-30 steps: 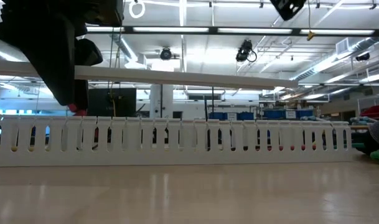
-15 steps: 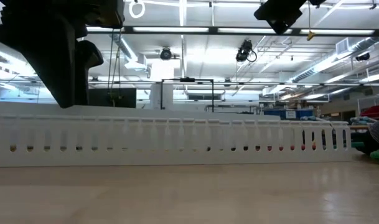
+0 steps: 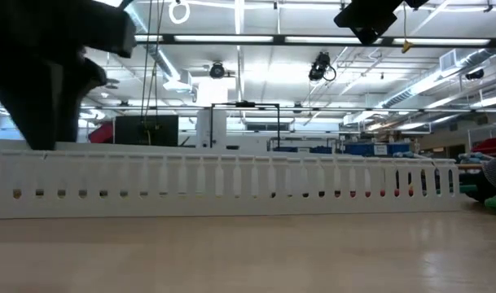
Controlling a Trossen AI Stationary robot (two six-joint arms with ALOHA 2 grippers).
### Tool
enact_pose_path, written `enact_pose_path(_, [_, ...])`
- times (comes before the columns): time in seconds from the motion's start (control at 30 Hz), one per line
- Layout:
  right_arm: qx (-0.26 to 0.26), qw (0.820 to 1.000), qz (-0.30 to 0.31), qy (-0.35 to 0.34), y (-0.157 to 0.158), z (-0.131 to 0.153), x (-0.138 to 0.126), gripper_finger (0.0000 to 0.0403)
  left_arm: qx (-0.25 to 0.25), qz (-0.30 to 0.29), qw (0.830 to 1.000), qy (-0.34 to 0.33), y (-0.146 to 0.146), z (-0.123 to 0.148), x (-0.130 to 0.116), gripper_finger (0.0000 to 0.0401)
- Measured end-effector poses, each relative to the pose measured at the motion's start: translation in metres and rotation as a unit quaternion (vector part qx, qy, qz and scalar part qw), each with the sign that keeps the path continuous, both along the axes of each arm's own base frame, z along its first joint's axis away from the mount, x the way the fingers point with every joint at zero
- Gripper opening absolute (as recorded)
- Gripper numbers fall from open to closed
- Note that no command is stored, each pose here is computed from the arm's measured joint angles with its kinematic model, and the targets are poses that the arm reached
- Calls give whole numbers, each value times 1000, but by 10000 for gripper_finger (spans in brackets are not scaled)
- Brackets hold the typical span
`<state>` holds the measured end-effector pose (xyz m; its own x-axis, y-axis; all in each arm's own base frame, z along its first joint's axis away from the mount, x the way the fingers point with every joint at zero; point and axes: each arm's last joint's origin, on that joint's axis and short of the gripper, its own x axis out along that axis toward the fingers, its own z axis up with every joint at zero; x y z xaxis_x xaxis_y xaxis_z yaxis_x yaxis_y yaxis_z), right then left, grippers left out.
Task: Ziptie cables
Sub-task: Close the white cable duct
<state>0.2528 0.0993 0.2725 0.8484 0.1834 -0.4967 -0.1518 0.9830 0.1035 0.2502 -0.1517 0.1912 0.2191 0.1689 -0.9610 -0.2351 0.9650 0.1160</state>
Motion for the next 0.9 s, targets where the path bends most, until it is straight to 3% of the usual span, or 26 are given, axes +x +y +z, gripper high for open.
enact_pose_path(0.4, [-8,1000,-5,19,-3,-3,-1,159,12,11,998,-62,-34,38,-51,202])
enact_pose_path(0.63, [-11,1000,-4,20,-4,-4,-1,159,43,-25,998,-38,-60,17,-71,204])
enact_pose_path(0.9, [-10,999,-12,29,-6,-5,-1,158,62,-5,998,-4,-74,5,-59,204])
